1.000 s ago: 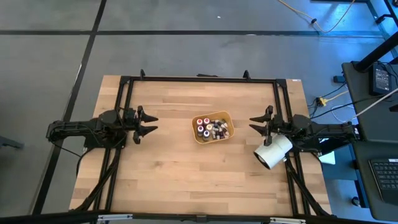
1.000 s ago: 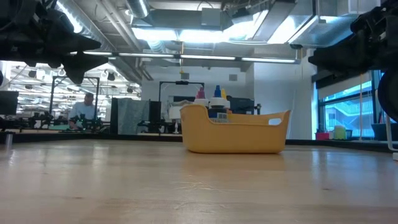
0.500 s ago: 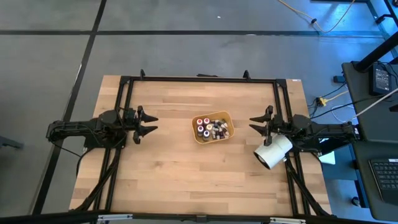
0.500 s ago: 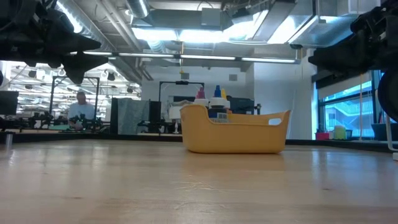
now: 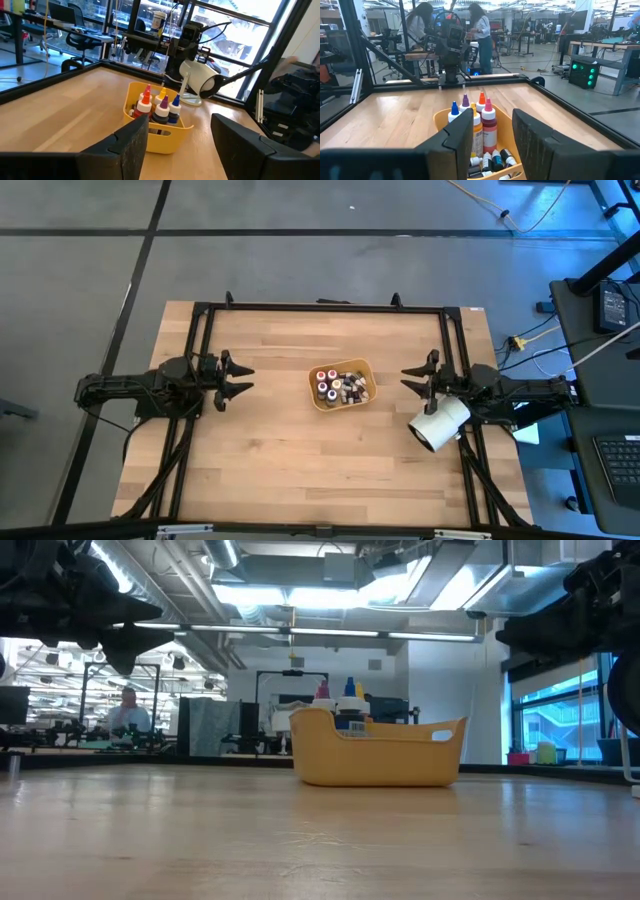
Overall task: Pick & Place food coloring
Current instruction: Return to Home Position
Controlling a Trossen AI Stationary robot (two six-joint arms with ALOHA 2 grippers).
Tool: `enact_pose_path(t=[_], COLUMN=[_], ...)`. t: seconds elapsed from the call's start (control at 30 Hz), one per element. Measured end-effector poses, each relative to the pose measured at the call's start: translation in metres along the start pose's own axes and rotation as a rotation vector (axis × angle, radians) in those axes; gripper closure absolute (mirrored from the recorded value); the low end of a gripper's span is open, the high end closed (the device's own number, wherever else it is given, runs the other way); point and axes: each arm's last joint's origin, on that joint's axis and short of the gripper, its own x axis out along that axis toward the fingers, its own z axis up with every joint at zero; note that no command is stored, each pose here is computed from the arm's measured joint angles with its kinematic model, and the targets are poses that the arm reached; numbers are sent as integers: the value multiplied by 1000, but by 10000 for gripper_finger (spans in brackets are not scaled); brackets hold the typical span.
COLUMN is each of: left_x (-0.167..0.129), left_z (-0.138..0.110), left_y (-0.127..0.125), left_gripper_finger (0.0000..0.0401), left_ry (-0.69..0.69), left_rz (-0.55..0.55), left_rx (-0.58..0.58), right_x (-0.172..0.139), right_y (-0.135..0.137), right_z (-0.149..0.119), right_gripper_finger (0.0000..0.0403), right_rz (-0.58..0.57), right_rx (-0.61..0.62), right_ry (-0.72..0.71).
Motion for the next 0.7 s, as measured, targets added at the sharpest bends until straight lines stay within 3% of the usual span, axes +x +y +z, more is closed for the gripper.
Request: enact_pose_path(t=[0.7], left_x=[0], left_z=[0], left_y=[0], left_gripper_finger=[192], left_ry=[0], left_rz=[0], left_rx=[0], right_x=[0], right_y=[0], right_z=[0], right_gripper_finger=[265], right_rz=[0], right_rx=[0], right_ry=[0])
